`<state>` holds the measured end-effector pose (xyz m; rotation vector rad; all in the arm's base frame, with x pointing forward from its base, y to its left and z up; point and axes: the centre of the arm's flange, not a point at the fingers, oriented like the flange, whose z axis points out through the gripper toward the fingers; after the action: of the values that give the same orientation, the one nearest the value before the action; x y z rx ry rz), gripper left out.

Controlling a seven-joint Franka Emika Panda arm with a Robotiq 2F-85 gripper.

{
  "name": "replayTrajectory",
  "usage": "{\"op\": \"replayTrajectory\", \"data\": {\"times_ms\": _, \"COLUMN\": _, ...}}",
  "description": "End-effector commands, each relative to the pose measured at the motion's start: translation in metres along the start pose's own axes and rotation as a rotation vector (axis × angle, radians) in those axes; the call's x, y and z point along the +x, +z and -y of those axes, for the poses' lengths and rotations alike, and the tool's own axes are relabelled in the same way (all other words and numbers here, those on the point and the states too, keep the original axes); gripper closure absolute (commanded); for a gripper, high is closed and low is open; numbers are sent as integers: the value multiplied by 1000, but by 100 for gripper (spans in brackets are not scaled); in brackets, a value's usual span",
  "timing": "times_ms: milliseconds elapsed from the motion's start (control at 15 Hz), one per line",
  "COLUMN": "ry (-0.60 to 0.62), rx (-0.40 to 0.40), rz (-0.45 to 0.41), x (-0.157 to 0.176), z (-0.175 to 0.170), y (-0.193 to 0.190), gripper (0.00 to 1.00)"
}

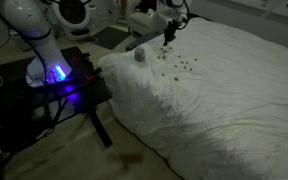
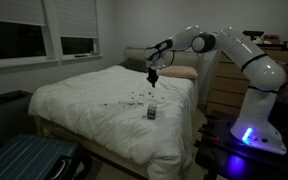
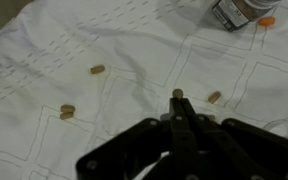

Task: Pick up the small objects from the bed and put them in the jar

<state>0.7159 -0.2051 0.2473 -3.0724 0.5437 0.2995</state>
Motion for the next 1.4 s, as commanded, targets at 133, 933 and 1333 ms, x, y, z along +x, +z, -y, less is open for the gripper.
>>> {"op": "replayTrajectory", "data": {"times_ms": 133, "ry": -148, "rx": -92, "rz": 61, "x": -52, "z": 28, "y": 7, "gripper": 99}}
{"op": "replayTrajectory", "data": {"times_ms": 933, "ry": -369, "rx": -201, "rz": 149, "x": -122, "z": 82, "y": 17, "gripper": 99}}
{"op": "replayTrajectory", "data": {"times_ms": 1333, "ry": -454, "rx": -162, "rz": 152, "x": -136, "z": 92, "y": 15, "gripper": 99}}
